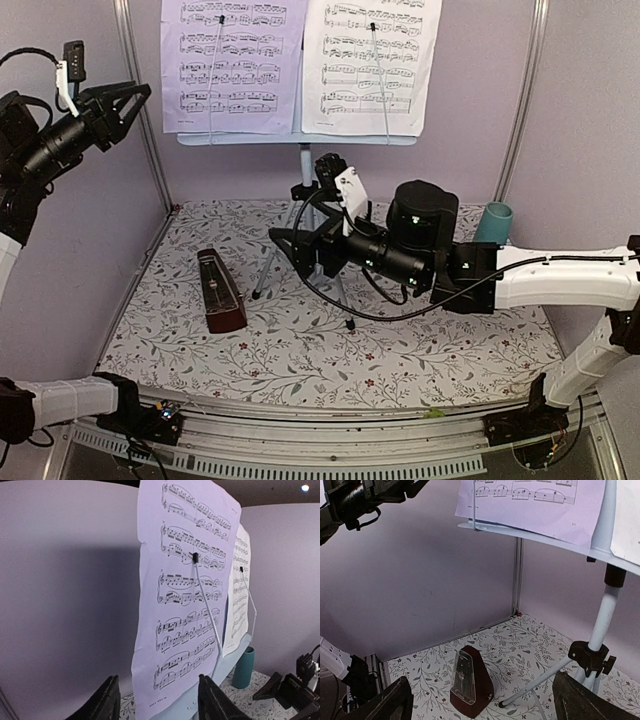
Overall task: Set up the instrument practice props
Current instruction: Move the music stand to the center of the board.
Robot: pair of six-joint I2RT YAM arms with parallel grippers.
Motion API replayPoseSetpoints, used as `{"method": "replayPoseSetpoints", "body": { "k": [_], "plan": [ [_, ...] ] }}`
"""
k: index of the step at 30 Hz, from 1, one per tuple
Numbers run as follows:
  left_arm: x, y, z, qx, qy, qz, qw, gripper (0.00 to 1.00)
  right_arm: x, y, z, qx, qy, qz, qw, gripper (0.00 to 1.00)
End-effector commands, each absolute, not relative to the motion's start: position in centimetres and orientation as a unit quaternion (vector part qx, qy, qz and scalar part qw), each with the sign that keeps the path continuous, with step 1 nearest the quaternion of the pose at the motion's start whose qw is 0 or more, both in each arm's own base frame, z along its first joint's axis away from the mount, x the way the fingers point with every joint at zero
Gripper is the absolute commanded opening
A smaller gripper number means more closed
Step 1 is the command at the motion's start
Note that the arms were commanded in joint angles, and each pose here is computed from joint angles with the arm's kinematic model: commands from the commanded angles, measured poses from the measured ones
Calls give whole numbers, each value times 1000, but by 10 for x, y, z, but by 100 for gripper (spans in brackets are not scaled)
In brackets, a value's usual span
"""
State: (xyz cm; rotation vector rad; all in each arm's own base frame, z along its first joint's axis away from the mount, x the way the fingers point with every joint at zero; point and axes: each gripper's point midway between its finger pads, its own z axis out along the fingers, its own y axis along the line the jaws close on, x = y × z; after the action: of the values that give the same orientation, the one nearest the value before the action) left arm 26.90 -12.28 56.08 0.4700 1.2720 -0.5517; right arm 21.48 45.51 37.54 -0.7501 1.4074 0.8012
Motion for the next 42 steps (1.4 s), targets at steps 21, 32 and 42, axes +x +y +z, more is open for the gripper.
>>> {"method": "replayPoseSetpoints", "body": {
  "k": [21,32,42],
  "plan": [
    [264,-155,364,139,703,-337,611,99,254,377,167,-263,804,274,458,90],
    [270,-200,326,171,728,-343,569,99,263,375,101,-281,844,221,400,76],
    [276,-224,316,198,728,-348,556,99,281,373,73,-271,862,195,380,57]
  ]
}}
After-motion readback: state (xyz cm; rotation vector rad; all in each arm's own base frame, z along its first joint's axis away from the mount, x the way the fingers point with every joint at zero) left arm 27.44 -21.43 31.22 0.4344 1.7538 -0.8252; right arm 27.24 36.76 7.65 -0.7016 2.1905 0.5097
